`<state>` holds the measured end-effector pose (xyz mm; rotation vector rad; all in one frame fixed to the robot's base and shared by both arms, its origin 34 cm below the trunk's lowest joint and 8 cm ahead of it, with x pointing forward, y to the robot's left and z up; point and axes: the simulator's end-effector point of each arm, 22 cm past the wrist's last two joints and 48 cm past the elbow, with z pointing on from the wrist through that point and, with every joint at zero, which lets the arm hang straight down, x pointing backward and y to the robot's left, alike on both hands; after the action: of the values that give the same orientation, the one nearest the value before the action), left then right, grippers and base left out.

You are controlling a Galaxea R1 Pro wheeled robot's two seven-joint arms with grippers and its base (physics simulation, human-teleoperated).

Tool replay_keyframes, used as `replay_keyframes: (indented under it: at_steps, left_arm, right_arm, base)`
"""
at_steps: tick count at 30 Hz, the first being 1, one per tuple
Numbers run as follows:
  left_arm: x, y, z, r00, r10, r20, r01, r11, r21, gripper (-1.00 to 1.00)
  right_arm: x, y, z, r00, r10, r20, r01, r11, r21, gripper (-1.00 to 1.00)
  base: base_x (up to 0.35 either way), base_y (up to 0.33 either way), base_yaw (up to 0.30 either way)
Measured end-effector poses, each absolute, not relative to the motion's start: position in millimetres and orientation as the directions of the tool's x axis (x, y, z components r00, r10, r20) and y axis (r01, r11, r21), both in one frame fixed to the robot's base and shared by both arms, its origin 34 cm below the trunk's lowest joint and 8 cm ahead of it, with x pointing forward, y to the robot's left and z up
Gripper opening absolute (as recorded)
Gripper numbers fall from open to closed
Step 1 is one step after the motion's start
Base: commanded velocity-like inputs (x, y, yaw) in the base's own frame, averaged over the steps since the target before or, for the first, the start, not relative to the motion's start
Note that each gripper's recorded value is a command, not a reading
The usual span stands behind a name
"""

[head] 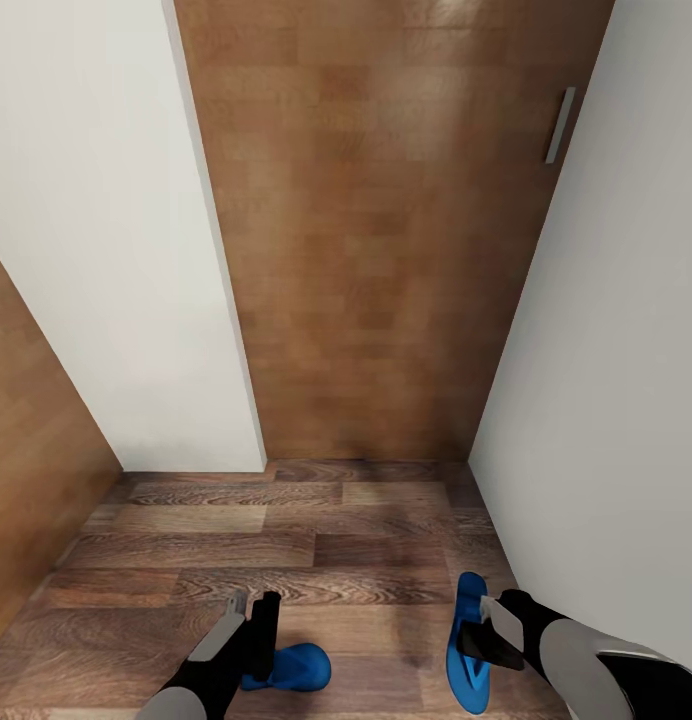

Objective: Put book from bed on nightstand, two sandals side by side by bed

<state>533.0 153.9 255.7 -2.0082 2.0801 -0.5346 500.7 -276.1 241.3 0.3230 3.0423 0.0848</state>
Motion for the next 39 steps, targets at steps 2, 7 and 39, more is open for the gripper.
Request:
replay_keyframes:
  at_steps: [2, 7, 39]
  left_arm:
    - [533, 154, 256, -0.056, -0.993, 0.104, -0.920, 0.011, -0.392, 1.00]
    - [537, 155, 258, -0.054, -0.993, 0.101, -0.916, 0.009, -0.400, 1.00]
    - [541, 161, 260, -0.038, -0.994, 0.105, -0.913, -0.008, -0.408, 1.00]
  right_arm:
    - [501, -276, 241, -0.975, 0.212, -0.075, 0.207, 0.976, 0.063, -1.00]
    - [501, -277, 241, -0.975, 0.211, -0.076, 0.207, 0.976, 0.062, -1.00]
    - [631, -200, 322, -0.869, 0.267, -0.418, 0.034, 0.872, 0.488, -1.00]
  base:
    - [0.000, 0.000, 0.000]
    - [0.000, 0.000, 0.000]
    - [0.000, 0.000, 0.000]
